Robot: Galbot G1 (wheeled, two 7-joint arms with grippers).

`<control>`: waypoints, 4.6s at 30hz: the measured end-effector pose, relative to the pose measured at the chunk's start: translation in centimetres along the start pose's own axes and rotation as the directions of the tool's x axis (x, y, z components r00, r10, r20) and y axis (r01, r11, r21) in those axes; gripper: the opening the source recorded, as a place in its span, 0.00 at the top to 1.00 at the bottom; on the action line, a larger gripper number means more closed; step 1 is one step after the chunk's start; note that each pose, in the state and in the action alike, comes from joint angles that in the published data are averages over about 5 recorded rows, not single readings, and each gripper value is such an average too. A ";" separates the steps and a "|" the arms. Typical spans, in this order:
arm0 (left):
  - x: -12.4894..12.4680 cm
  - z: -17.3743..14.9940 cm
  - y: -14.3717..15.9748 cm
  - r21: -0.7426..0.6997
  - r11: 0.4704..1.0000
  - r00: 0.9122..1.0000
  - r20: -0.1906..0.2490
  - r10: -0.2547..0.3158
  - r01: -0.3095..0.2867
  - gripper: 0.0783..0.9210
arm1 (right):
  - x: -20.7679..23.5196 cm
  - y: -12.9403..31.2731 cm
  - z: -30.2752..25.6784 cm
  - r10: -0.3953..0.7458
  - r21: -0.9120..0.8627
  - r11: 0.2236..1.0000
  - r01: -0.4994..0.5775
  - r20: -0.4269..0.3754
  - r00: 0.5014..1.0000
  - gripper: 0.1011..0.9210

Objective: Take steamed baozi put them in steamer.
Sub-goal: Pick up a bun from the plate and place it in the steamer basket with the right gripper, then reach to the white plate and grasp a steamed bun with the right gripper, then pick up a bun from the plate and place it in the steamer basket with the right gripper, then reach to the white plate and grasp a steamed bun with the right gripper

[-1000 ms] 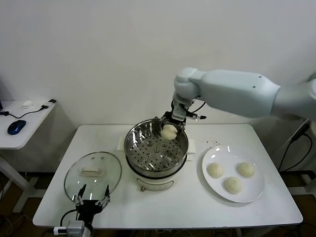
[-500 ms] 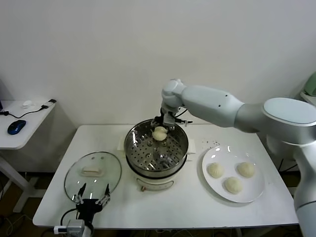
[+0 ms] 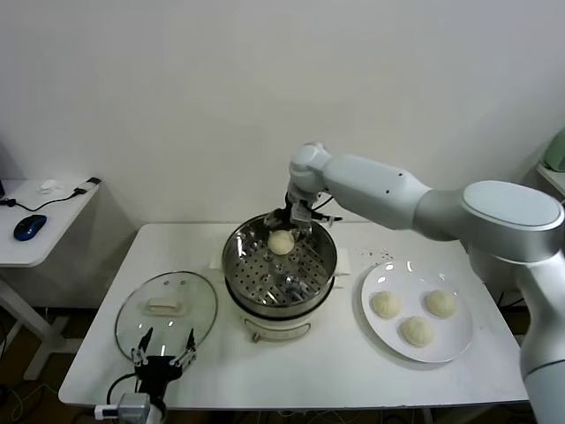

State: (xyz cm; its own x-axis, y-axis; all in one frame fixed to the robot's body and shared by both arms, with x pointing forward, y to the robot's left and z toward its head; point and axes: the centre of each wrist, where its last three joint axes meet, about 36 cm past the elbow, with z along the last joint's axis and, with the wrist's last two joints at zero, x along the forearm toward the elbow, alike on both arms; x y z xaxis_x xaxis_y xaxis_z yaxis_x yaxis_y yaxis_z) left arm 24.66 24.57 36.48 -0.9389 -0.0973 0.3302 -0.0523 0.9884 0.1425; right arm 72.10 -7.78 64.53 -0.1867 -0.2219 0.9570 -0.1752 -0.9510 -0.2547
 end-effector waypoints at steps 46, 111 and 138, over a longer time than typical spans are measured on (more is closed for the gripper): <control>0.7 1.0 0.1 0.011 0.999 0.999 -0.006 -0.037 0.037 0.12 | -9.2 29.9 -6.7 -0.120 -0.987 0.145 0.074 0.057 0.991 0.12; 1.1 -0.2 -0.4 0.000 1.000 1.000 0.010 -0.009 0.009 0.12 | -3.9 -3.7 -9.0 0.058 -0.956 0.293 0.003 0.021 0.998 0.35; 1.8 -0.5 -1.0 0.004 1.000 1.000 0.018 -0.004 0.004 0.12 | 2.6 1.2 -4.0 0.081 -0.913 0.406 0.035 0.074 0.994 0.12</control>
State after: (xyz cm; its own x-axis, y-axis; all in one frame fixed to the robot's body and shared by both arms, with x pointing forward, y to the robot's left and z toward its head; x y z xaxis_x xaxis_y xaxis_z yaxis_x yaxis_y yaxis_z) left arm 23.18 23.38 37.44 -0.9446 -0.0996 0.3129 -0.0578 0.9884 0.1402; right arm 67.53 -8.69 66.18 -0.1279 -0.3133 0.9410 -0.9606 -0.1969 -0.1961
